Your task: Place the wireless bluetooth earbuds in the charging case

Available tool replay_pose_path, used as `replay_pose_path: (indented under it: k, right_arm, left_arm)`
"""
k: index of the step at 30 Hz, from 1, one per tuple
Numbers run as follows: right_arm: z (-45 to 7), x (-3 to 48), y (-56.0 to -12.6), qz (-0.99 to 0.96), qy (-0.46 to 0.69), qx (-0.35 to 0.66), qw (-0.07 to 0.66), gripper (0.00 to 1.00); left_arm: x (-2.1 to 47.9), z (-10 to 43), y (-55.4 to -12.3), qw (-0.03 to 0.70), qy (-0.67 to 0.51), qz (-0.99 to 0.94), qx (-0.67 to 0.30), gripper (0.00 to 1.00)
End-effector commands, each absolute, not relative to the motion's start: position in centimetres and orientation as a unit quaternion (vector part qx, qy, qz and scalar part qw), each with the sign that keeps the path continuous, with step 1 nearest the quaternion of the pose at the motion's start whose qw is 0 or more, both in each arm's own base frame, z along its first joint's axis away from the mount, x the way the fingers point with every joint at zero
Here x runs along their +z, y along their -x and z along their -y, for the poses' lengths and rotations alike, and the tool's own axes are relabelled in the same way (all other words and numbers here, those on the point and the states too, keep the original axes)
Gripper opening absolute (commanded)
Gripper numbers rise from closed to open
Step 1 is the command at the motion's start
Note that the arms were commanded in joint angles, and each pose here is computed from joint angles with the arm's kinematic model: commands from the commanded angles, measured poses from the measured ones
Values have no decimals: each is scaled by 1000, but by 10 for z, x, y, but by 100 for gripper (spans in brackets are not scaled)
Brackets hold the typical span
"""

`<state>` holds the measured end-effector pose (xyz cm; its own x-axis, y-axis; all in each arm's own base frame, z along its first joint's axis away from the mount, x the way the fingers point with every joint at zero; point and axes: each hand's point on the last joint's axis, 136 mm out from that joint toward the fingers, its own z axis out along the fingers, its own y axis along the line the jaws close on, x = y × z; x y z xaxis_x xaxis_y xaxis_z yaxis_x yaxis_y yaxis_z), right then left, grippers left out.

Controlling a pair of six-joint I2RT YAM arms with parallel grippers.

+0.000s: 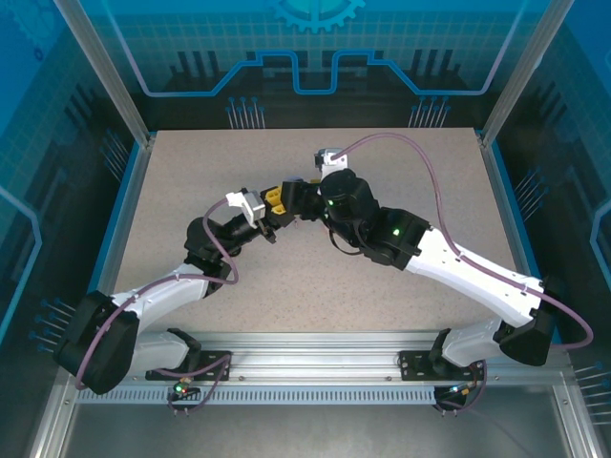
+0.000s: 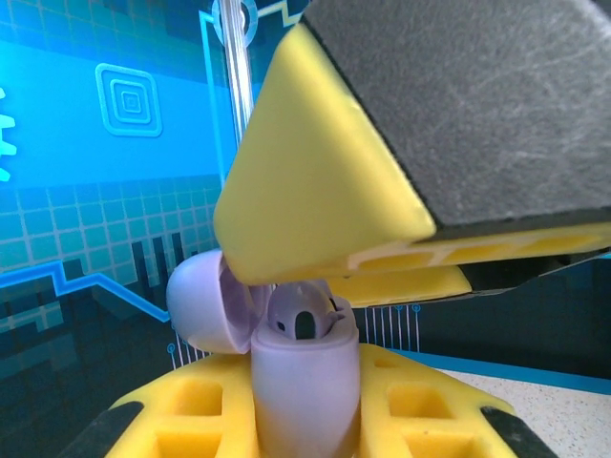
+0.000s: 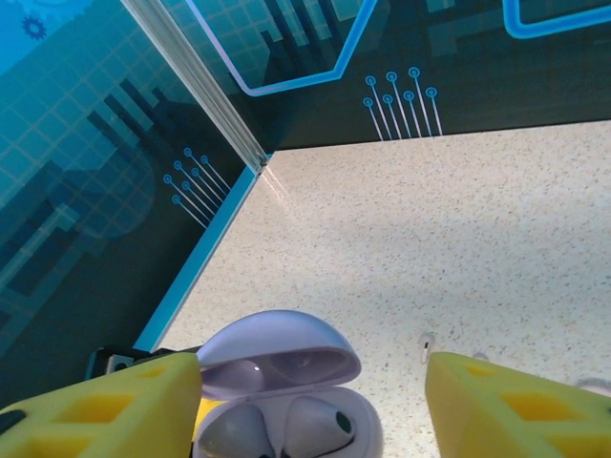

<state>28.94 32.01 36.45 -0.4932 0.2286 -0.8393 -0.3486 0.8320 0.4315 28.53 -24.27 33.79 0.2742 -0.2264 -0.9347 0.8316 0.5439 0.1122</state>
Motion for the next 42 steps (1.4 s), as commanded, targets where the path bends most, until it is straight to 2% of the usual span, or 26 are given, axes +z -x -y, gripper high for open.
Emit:
replay_pose_path:
  k: [1, 7, 16, 42]
  right_arm:
    - [-309, 386, -293, -804, 18, 295, 516, 70]
    - [-297, 409, -285, -786, 14, 316, 531, 80]
    - [-284, 421, -281, -785, 19, 309, 536, 87]
    - [-281, 387, -336, -875, 39, 275, 397, 88]
  left_arm:
    - [369, 242, -272, 761, -322, -432, -361, 0]
    - [368, 242, -271, 760, -322, -433, -361, 0]
    - [366, 243, -271, 757, -322, -436, -365, 0]
    - [331, 249, -260, 725, -343, -468, -371, 0]
